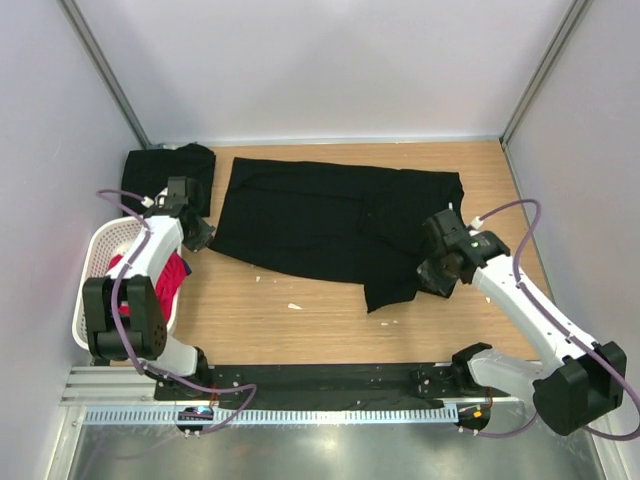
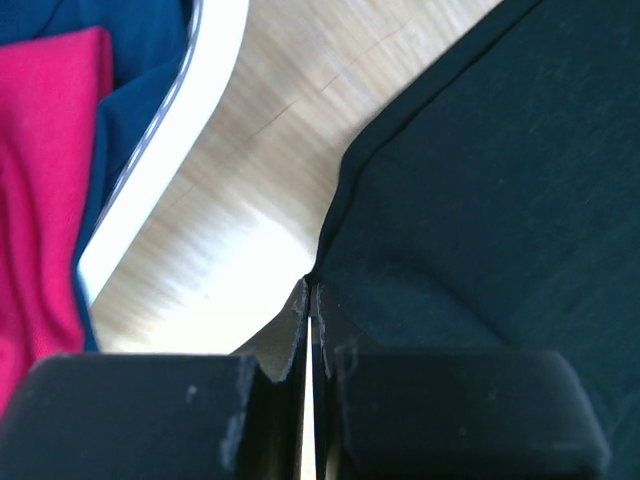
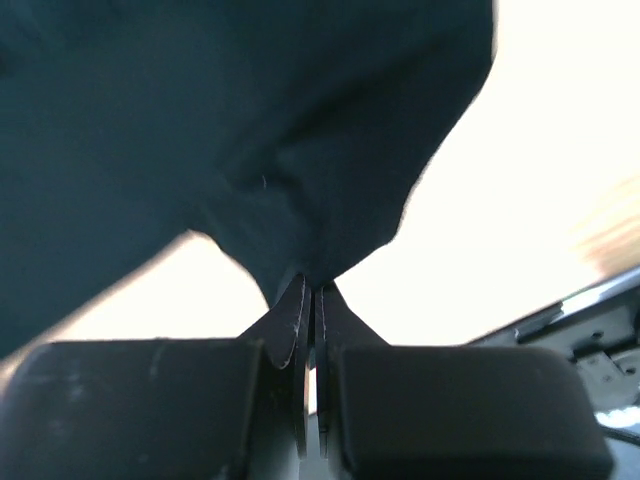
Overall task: Fold and stack the t-shirts
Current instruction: Fold the tshirt
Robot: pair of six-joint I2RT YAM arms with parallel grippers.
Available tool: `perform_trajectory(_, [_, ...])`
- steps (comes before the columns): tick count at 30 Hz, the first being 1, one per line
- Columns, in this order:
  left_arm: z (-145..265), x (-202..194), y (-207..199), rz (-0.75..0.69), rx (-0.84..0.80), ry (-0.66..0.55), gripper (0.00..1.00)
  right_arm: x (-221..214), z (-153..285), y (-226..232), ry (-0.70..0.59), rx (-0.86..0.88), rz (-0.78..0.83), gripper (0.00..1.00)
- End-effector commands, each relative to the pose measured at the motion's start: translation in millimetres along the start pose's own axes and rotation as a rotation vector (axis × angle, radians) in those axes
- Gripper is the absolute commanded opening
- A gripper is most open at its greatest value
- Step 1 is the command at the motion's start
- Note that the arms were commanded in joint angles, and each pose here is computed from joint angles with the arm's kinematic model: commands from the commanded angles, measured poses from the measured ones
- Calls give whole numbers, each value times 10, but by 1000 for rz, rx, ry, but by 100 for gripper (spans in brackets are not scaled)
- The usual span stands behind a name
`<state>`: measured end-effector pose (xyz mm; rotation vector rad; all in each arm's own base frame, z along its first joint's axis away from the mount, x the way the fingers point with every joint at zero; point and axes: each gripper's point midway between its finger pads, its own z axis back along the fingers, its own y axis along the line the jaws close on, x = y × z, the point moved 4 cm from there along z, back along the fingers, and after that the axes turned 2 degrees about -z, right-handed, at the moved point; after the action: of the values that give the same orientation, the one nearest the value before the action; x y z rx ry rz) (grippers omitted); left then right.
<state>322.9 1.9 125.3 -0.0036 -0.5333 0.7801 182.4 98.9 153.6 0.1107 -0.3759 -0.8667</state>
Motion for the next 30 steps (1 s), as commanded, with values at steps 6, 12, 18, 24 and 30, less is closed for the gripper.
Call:
perform_trajectory(6, [412, 150, 96, 27, 47, -81, 0, 663, 224, 130, -112, 27, -12, 1])
perform_trajectory(12, [454, -40, 77, -27, 66, -61, 0, 892, 229, 283, -136, 30, 30, 1])
perform_trajectory(18, [401, -33, 86, -42, 101, -82, 0, 1153, 161, 466, -144, 18, 78, 1])
perform_trajectory(24, [322, 219, -134, -28, 96, -136, 0, 1397, 83, 675, -172, 48, 86, 1])
perform_trajectory(30, [198, 395, -320, -29, 103, -160, 0, 1663, -84, 877, -213, 45, 97, 1])
